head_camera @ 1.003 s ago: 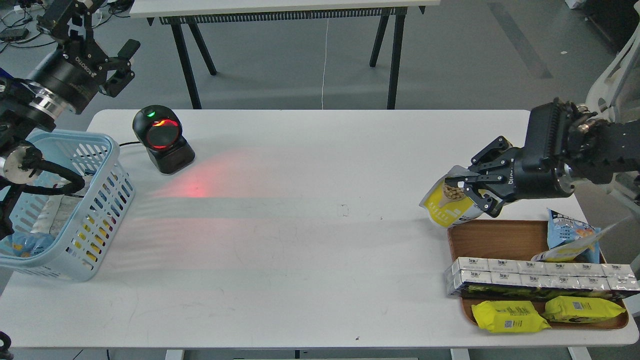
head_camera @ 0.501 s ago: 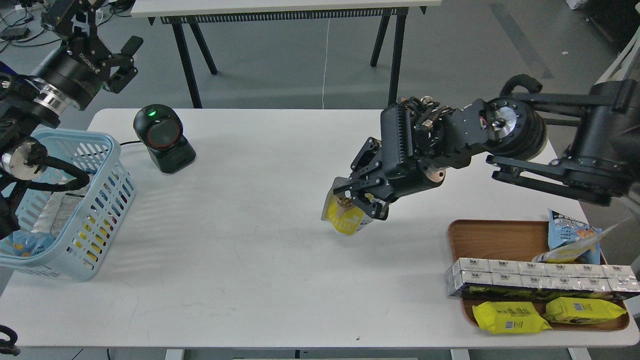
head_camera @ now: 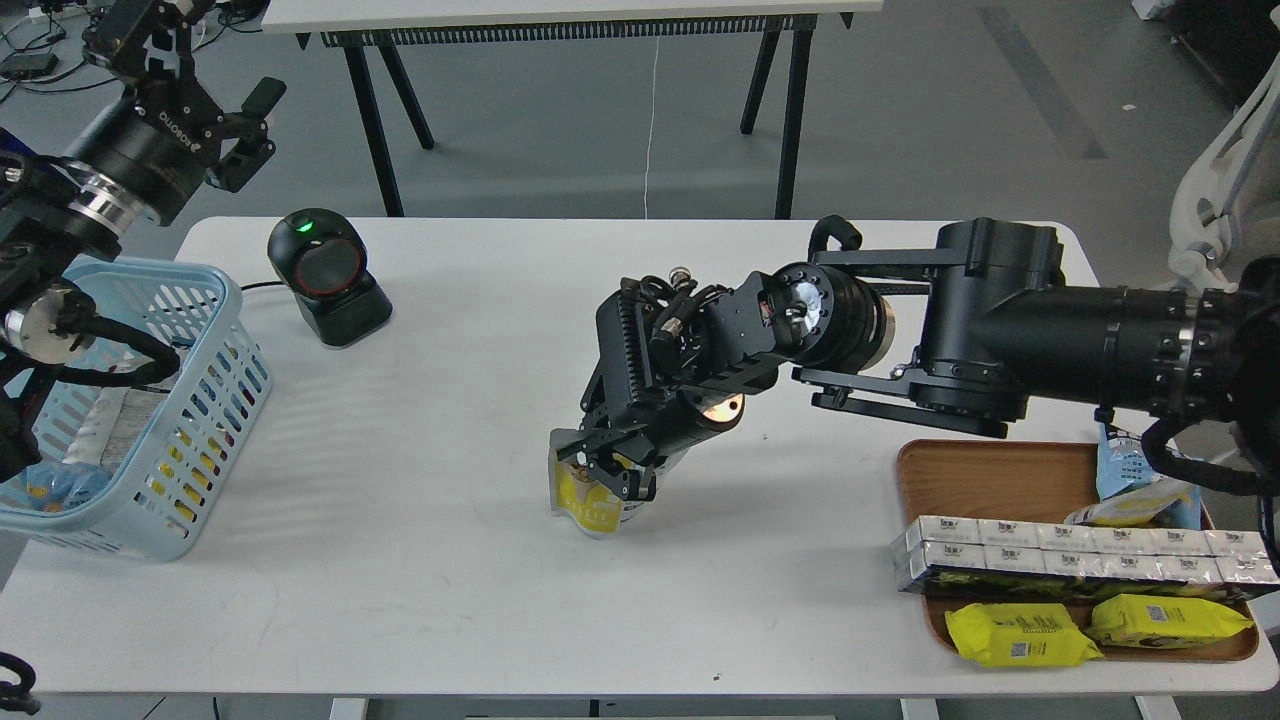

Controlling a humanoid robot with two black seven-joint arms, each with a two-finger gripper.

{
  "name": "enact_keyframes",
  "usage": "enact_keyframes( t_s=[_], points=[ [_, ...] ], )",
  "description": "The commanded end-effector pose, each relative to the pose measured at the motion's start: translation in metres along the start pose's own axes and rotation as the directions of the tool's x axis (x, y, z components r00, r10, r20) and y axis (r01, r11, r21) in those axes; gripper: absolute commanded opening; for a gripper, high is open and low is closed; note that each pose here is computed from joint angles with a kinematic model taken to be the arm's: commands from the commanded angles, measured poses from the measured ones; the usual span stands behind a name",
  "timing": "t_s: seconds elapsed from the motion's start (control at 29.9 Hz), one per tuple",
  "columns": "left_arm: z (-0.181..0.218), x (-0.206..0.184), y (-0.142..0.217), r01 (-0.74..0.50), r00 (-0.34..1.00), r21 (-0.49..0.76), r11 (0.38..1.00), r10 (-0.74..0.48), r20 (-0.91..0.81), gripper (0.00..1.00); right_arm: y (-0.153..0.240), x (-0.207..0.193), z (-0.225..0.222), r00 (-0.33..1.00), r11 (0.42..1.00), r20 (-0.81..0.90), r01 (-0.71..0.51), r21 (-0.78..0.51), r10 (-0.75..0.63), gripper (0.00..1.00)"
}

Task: Scan snack and place in basket
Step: 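Carry the pouch toward the table center and set it down, then release the pouch and raise the right arm away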

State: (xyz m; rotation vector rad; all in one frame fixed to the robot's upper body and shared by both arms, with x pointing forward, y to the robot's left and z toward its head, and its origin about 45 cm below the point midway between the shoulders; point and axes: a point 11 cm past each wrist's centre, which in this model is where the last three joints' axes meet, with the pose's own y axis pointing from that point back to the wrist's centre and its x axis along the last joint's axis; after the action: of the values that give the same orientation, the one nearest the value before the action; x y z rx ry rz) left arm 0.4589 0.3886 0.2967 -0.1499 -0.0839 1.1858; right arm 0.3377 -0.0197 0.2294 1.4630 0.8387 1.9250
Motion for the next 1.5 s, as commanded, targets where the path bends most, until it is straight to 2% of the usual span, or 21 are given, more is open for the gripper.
enact_keyframes(
  t_s=[0.0,0.03,0.1,0.2,0.3,0.4,0.47,0.57,0.74,0.9,1.04,1.3,1.37,1.47],
  points=[
    [-0.002,-0.001,0.000,0.001,1.000,0.001,1.000,-0.001,-0.004,1.00,-0.002,0.001,-0.002,1.000,1.000,0.002,0.002,0.006,-0.002,0.53],
    [-0.003,-0.002,0.000,0.001,1.000,0.002,1.000,-0.001,-0.007,1.00,-0.003,0.002,-0.002,1.000,1.000,-0.001,0.001,0.007,-0.001,0.56],
    [-0.004,-0.004,-0.002,0.003,1.000,0.001,1.000,-0.003,-0.012,1.00,-0.002,0.004,-0.001,1.000,1.000,-0.002,-0.002,0.005,0.002,0.76],
    [-0.004,-0.004,-0.003,0.002,1.000,-0.002,1.000,-0.002,-0.014,1.00,0.001,0.010,0.002,1.000,1.000,-0.002,-0.021,-0.005,0.021,0.98],
    [-0.002,-0.004,-0.005,0.002,1.000,-0.006,1.000,-0.002,-0.011,1.00,0.009,0.024,0.012,0.998,0.997,0.025,-0.064,-0.033,0.065,0.98],
    [-0.004,-0.002,-0.004,-0.006,1.000,0.001,1.000,0.006,-0.008,1.00,0.023,0.044,0.022,0.955,0.986,0.245,-0.162,-0.032,0.165,0.98],
    [0.000,-0.005,-0.009,0.002,1.000,-0.008,1.000,-0.002,-0.006,1.00,0.041,0.051,0.038,0.893,0.972,0.384,-0.217,-0.088,0.234,0.98],
    [0.005,-0.005,-0.012,0.007,1.000,-0.018,1.000,-0.007,0.000,1.00,0.080,0.047,0.069,0.741,0.930,0.563,-0.305,-0.205,0.367,0.98],
    [0.025,-0.021,-0.033,0.049,0.999,-0.071,0.996,-0.049,-0.002,1.00,0.146,0.009,0.105,0.357,0.812,0.747,-0.413,-0.413,0.561,0.98],
    [0.085,-0.033,-0.066,0.095,0.995,-0.190,0.977,-0.090,0.036,1.00,0.198,-0.043,0.121,-0.042,0.668,0.760,-0.446,-0.595,0.649,0.98],
    [0.135,-0.060,-0.095,0.157,0.988,-0.291,0.944,-0.146,0.057,1.00,0.230,-0.076,0.123,-0.314,0.552,0.698,-0.442,-0.707,0.643,0.98],
    [0.182,-0.080,-0.112,0.174,0.984,-0.413,0.894,-0.177,0.032,1.00,0.272,-0.123,0.117,-0.618,0.363,0.534,-0.392,-0.845,0.577,0.98],
    [0.194,-0.087,-0.116,0.200,0.980,-0.419,0.886,-0.191,0.062,1.00,0.277,-0.134,0.114,-0.689,0.316,0.491,-0.377,-0.871,0.533,0.98],
    [0.215,-0.114,-0.129,0.302,0.951,-0.370,0.879,-0.249,0.185,1.00,0.279,-0.151,0.108,-0.766,0.268,0.437,-0.348,-0.898,0.471,0.98]
  ],
)
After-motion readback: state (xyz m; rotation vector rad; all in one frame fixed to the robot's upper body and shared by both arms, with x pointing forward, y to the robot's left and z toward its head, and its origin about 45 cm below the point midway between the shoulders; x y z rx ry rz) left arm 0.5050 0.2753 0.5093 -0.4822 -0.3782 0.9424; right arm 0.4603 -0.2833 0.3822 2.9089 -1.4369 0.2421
